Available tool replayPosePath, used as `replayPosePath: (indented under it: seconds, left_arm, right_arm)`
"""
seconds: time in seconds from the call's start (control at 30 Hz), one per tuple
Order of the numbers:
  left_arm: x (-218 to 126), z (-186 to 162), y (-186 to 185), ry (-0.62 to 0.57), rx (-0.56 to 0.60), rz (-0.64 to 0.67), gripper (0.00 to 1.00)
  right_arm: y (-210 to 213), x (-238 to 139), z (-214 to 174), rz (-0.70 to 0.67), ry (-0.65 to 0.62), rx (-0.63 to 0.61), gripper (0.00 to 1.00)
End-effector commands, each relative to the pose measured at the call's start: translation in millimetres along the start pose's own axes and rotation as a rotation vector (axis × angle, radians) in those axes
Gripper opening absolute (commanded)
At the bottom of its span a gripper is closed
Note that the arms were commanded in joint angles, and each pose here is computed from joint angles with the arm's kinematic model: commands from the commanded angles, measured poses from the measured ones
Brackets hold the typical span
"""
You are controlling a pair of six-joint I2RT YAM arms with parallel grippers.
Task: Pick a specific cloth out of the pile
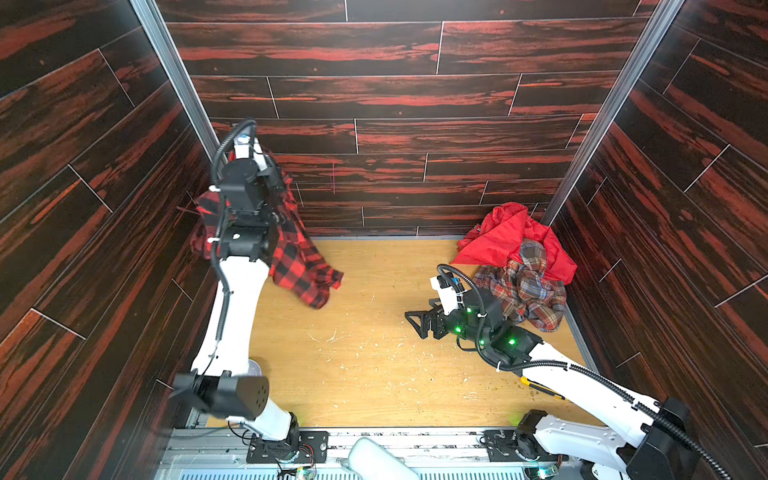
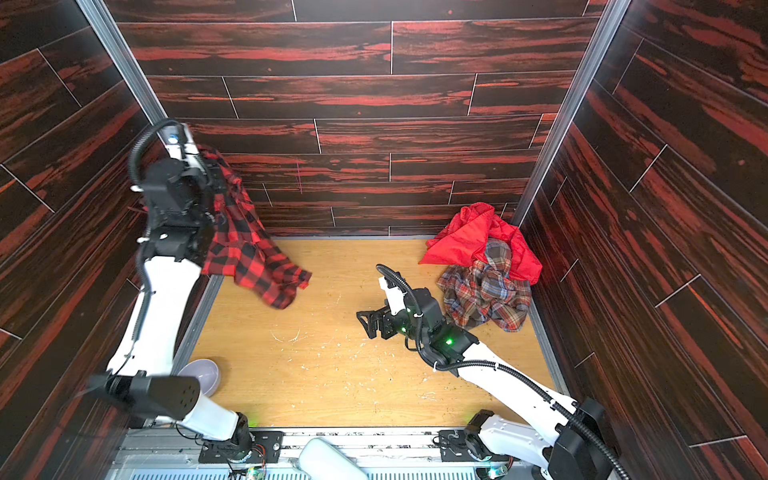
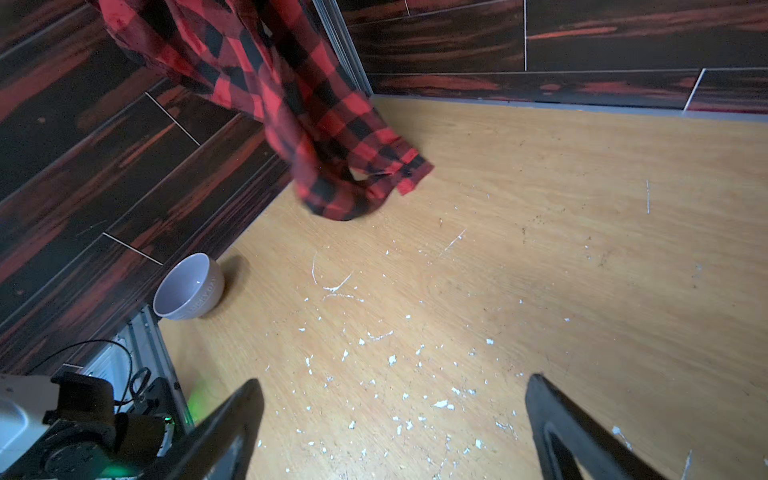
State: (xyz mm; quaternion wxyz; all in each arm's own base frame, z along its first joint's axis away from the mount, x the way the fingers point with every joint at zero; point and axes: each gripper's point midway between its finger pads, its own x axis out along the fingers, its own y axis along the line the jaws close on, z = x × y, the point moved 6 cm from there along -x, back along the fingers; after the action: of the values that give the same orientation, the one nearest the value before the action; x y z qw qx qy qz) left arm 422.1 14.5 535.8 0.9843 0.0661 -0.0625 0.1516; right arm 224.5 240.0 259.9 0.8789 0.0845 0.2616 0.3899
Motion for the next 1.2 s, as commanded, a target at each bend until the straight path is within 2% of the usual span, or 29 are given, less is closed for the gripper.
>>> replayPosePath:
  seconds: [0.0, 0.07, 0.27, 0.4, 0.5, 0.6, 0.67, 0.73, 0.97, 1.17]
  left_arm:
    - [7.5, -16.9, -28.4, -0.038, 0.01, -0.187, 0.0]
    - [4.0, -39.4, -51.5, -0.001, 0.003, -0.306, 0.0]
    - [-29.0, -83.0, -92.9, 0.065, 0.128, -0.413, 0.0]
    - [-57.5, -102.3, -88.1, 0.104, 0.13, -0.371, 0.0]
    - [-71.3, -127.7, -67.0, 0.174, 0.114, -0.232, 0.0]
    - [-77.0, -161.3, -53.2, 0.268, 0.165, -0.112, 0.0]
    - [-78.2, -184.4, -50.9, 0.328, 0.196, -0.105, 0.0]
    - [-77.3, -202.5, -48.2, 0.388, 0.173, -0.102, 0.0]
    - [-94.1, -242.1, -70.2, 0.678, 0.074, -0.312, 0.0]
    - [-104.9, -278.1, -93.4, 0.903, 0.128, -0.509, 0.0]
  right_arm:
    - [-0.6, -6.9, 0.9, -0.015, -0.016, 0.006, 0.99]
    - [-2.1, -7.1, -1.3, -0.024, -0.013, 0.005, 0.99]
    - [-3.0, -2.1, -8.4, -0.012, 0.004, 0.016, 0.99]
    - [-2.7, 5.1, -10.4, 0.001, 0.025, 0.02, 0.99]
    - [-1.7, 9.7, -11.8, 0.016, 0.033, 0.023, 0.99]
    - [-0.8, 14.0, -13.0, 0.03, 0.043, 0.024, 0.99]
    - [0.4, 16.3, -13.3, 0.039, 0.053, 0.022, 0.99]
    - [0.4, 17.1, -13.4, 0.041, 0.055, 0.024, 0.99]
    - [-1.8, 14.3, -16.2, 0.031, 0.046, 0.032, 0.99]
    - [-0.7, 19.1, -18.1, 0.046, 0.066, 0.03, 0.99]
